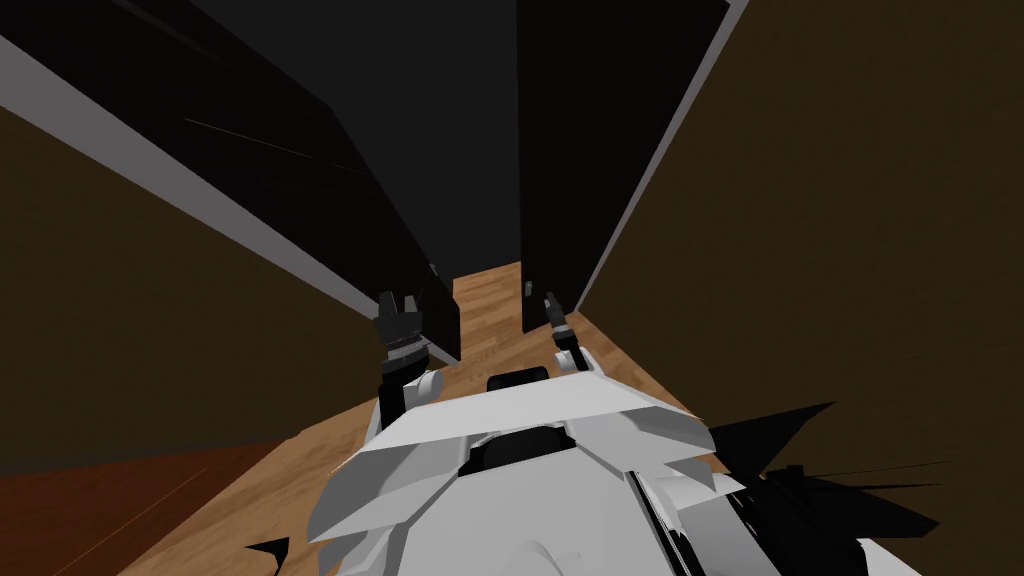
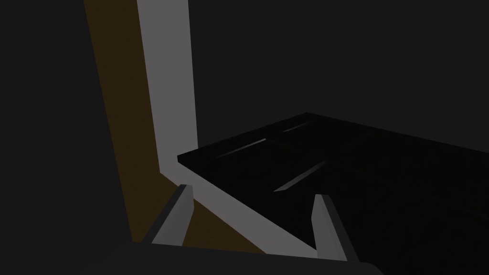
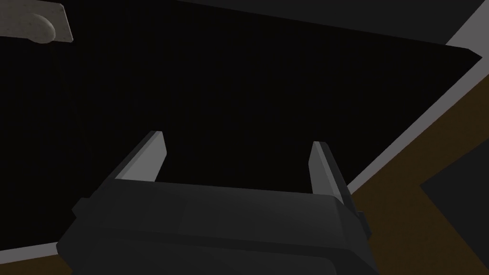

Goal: Push the door open

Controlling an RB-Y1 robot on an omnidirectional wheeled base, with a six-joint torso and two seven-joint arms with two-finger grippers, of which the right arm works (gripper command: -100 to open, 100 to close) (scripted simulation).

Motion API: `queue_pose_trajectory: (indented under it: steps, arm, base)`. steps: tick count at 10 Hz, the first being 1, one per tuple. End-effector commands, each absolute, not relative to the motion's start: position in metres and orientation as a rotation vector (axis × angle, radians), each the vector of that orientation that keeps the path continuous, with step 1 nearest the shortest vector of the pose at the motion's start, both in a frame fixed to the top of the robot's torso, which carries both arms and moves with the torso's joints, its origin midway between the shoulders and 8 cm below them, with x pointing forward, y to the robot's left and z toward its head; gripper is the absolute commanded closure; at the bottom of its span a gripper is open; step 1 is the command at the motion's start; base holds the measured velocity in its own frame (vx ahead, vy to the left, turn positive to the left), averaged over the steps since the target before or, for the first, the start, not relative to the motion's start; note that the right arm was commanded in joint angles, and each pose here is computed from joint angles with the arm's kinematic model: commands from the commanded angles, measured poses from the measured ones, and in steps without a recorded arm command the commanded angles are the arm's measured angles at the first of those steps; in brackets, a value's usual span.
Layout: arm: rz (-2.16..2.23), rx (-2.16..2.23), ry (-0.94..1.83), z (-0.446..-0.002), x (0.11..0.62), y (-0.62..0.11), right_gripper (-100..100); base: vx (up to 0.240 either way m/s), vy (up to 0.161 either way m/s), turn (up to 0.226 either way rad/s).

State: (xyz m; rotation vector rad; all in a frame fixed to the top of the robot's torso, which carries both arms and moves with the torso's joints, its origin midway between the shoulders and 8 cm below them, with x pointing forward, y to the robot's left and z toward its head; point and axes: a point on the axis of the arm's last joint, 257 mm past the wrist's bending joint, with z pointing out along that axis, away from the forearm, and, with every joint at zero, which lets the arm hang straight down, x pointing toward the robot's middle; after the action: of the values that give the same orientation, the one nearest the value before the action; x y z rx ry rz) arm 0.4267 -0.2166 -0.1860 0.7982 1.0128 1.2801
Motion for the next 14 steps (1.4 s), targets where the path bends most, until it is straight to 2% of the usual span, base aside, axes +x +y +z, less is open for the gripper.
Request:
queue_pose_trajectory:
  steps: [1, 14]
  arm:
    - [1.289, 0.82, 1.03, -0.2, 0.431, -0.215, -100]
    - [1.307, 0.994, 1.183, -0.309, 0.435, -0.195, -100]
  base:
    - [0.054, -0.063, 0.034]
    - [0.055, -0.055, 0.045]
